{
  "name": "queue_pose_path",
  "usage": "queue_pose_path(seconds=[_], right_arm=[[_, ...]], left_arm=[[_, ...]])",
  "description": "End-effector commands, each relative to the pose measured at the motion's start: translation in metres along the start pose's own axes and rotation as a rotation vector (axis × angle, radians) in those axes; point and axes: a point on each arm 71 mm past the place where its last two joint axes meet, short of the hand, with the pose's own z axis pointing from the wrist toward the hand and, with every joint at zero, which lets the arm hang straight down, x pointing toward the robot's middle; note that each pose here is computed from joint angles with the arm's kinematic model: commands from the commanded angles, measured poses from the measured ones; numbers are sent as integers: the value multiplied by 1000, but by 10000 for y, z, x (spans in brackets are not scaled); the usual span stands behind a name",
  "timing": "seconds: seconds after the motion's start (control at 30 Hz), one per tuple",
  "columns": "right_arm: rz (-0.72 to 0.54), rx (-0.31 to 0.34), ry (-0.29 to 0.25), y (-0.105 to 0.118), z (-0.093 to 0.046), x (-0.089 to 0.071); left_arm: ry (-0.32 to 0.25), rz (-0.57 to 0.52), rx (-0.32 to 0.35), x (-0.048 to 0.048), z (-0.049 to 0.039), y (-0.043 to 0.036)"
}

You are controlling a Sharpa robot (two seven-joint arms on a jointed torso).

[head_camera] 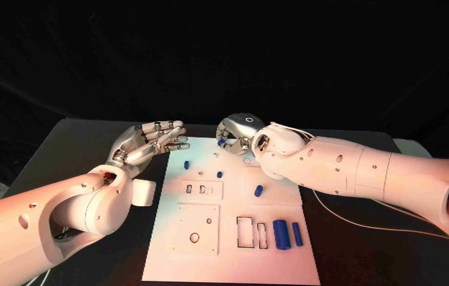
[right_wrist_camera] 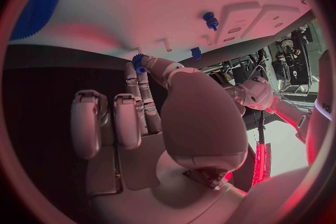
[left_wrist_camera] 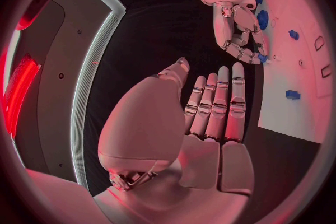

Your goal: Assemble the parts on the task board

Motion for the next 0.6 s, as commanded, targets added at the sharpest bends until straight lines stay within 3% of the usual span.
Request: queue_pose_path(seconds=[0.03,0.6], right_arm=[[-9,-8,45,12,3,52],[-15,6,54,21,55,88]], left_arm=[[20,-6,10,24,9,-17],[18,-5,10,19,18,-22]])
